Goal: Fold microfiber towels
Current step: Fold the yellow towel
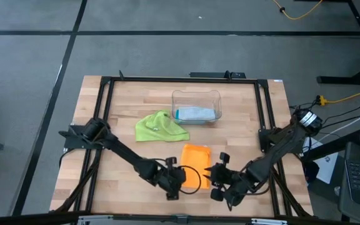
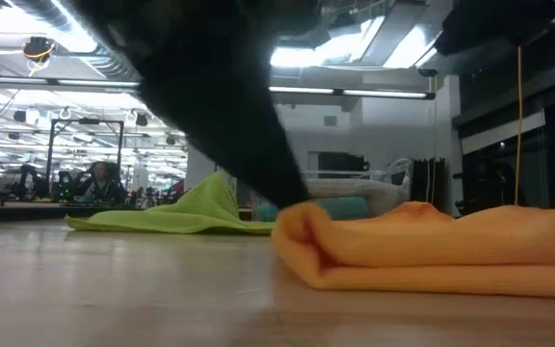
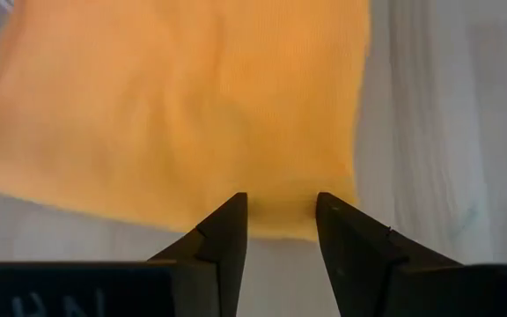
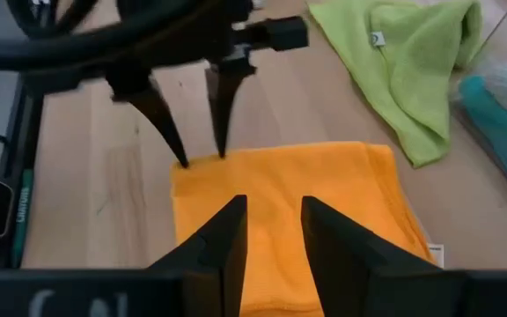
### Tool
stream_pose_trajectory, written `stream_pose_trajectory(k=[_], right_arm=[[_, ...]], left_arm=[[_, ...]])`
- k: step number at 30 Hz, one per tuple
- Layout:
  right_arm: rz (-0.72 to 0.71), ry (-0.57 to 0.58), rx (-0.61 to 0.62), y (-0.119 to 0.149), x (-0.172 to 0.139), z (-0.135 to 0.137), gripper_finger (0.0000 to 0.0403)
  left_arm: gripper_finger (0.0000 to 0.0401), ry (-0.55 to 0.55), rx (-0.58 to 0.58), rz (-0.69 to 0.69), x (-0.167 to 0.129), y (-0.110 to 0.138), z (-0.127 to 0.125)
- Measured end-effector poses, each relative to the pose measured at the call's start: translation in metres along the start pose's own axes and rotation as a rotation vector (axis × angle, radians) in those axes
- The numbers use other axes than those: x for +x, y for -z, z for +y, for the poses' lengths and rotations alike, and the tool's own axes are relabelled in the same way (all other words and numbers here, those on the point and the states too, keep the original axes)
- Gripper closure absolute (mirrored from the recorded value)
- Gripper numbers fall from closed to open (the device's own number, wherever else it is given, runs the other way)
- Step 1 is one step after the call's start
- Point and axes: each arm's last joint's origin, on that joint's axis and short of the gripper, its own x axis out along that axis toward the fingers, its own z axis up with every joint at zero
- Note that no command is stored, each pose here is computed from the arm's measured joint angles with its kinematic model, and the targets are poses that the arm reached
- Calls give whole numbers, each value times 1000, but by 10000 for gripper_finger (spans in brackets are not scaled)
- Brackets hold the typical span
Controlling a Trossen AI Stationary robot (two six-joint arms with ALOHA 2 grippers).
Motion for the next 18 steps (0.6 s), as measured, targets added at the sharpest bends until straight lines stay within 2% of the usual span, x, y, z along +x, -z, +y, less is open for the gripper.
stream_pose_trajectory(k=[5, 8, 13, 18], right_arm=[[-15, 0, -4, 1, -4, 2, 290], [-13, 2, -6, 1, -4, 1, 290], [-14, 4, -16, 1, -4, 1, 290], [-12, 4, -17, 1, -4, 1, 290]], left_arm=[[272, -9, 13, -35, -2, -3, -1], [272, 46, 10, 9, -2, -1, -2], [272, 58, -22, 91, 16, 13, -3], [272, 35, -19, 90, 29, 18, -5]])
